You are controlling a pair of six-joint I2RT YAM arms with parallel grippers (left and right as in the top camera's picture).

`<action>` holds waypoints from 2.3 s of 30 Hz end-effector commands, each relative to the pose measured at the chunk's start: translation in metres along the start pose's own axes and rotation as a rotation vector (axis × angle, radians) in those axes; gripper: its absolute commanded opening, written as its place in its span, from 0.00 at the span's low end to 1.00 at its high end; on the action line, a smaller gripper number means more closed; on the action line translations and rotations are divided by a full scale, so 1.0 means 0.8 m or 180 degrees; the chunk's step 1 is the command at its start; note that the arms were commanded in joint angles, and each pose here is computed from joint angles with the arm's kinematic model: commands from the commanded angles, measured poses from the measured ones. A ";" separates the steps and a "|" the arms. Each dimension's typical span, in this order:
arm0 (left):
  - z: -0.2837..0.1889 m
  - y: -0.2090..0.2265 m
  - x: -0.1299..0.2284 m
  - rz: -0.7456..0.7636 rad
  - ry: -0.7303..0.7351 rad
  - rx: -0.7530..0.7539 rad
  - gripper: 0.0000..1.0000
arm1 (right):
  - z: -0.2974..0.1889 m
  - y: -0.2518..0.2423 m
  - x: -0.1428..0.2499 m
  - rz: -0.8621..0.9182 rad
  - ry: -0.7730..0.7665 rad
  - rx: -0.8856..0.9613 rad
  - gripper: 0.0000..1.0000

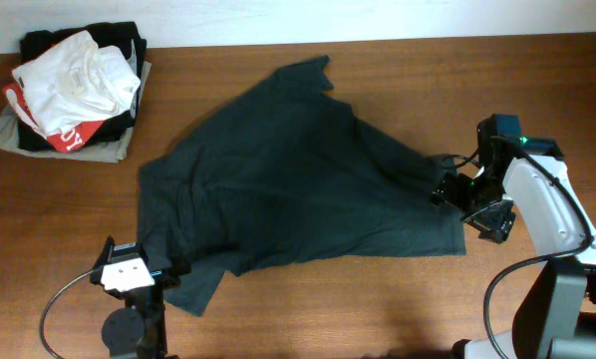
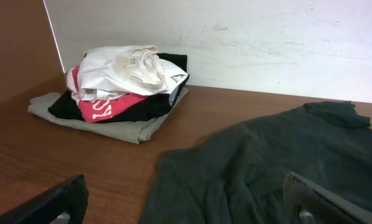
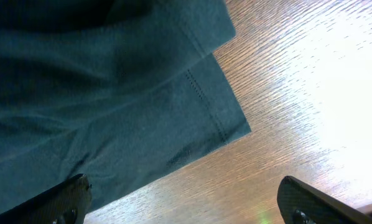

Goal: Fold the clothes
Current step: 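Grasp the shirt's right corner with the right gripper, then pull the right corner up and right to spread the shirt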

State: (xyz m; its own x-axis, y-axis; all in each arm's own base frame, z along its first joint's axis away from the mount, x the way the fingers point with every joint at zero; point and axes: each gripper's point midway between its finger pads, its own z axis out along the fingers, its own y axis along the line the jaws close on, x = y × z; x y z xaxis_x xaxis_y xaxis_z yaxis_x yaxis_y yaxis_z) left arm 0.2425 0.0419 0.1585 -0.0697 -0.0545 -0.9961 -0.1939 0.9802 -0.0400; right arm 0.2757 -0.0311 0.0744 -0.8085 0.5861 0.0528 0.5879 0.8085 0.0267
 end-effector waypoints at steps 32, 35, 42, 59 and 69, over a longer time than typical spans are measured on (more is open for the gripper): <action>0.000 0.001 0.003 0.0031 0.0001 -0.0013 0.99 | 0.052 0.044 -0.065 -0.0156 -0.0598 -0.0493 0.72; 0.000 0.001 0.003 0.0031 0.0001 -0.0013 0.99 | 0.052 0.043 -0.064 -0.0155 -0.0594 -0.0490 0.62; 0.000 0.001 0.003 0.0031 0.0001 -0.0013 0.99 | 0.050 0.048 -0.072 -0.0160 -0.0676 -0.0534 0.04; 0.000 0.001 0.003 0.0031 0.0001 -0.0013 0.99 | -0.225 0.149 -0.254 -0.0281 -0.2892 -0.1513 0.08; 0.000 0.001 0.003 0.0031 0.0001 -0.0013 0.99 | -0.159 0.109 -0.276 -0.0058 -0.2623 -0.0967 0.99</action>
State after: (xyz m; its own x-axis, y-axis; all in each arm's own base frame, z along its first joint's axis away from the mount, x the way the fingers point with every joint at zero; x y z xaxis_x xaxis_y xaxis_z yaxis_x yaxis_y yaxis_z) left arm 0.2425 0.0419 0.1584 -0.0701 -0.0545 -0.9961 -0.1939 0.9802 -0.0400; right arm 0.5157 -0.0796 0.1824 -0.5310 0.5161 -0.6721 0.4234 0.8486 0.3172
